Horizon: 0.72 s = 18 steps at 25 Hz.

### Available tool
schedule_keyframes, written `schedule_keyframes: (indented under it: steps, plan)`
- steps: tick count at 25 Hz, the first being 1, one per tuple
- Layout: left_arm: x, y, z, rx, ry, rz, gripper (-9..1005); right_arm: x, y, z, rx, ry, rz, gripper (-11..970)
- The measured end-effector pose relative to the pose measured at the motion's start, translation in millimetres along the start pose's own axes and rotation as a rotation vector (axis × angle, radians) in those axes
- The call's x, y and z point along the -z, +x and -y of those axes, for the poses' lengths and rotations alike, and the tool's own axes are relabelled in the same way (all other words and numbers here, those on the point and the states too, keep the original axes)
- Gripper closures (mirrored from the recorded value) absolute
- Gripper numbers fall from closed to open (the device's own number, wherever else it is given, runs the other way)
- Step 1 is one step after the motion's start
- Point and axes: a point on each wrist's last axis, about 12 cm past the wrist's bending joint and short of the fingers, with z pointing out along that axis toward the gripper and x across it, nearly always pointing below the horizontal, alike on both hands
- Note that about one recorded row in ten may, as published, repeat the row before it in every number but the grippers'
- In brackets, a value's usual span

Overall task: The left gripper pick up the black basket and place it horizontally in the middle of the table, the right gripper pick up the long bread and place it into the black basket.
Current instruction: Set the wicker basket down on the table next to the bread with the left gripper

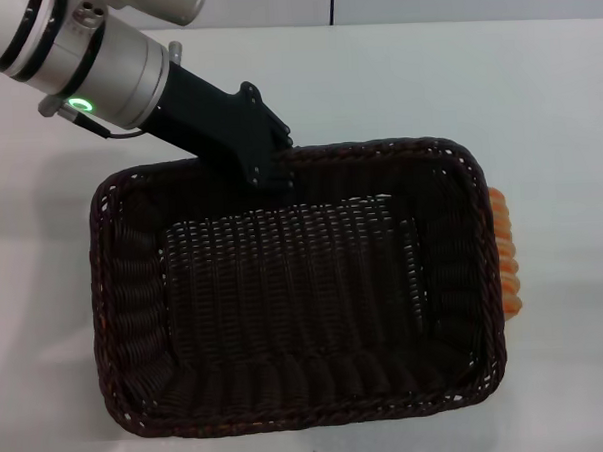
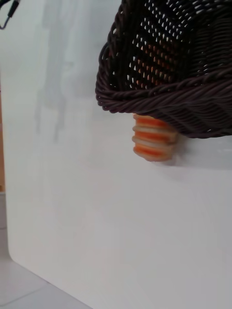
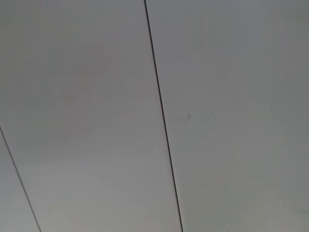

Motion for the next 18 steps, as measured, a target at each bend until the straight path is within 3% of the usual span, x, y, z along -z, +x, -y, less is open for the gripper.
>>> schedule_keyframes:
  steps: [12, 18]
  plan:
    - [-8, 1, -7.3, 0.060, -0.073, 0.039, 778, 2, 0, 0.5, 0.001, -0.001, -0.005, 304]
    - [-1, -3, -11.9, 0.036, -0.132, 0.047, 464, 2, 0, 0.5, 0.001, 0.000, -0.006, 308]
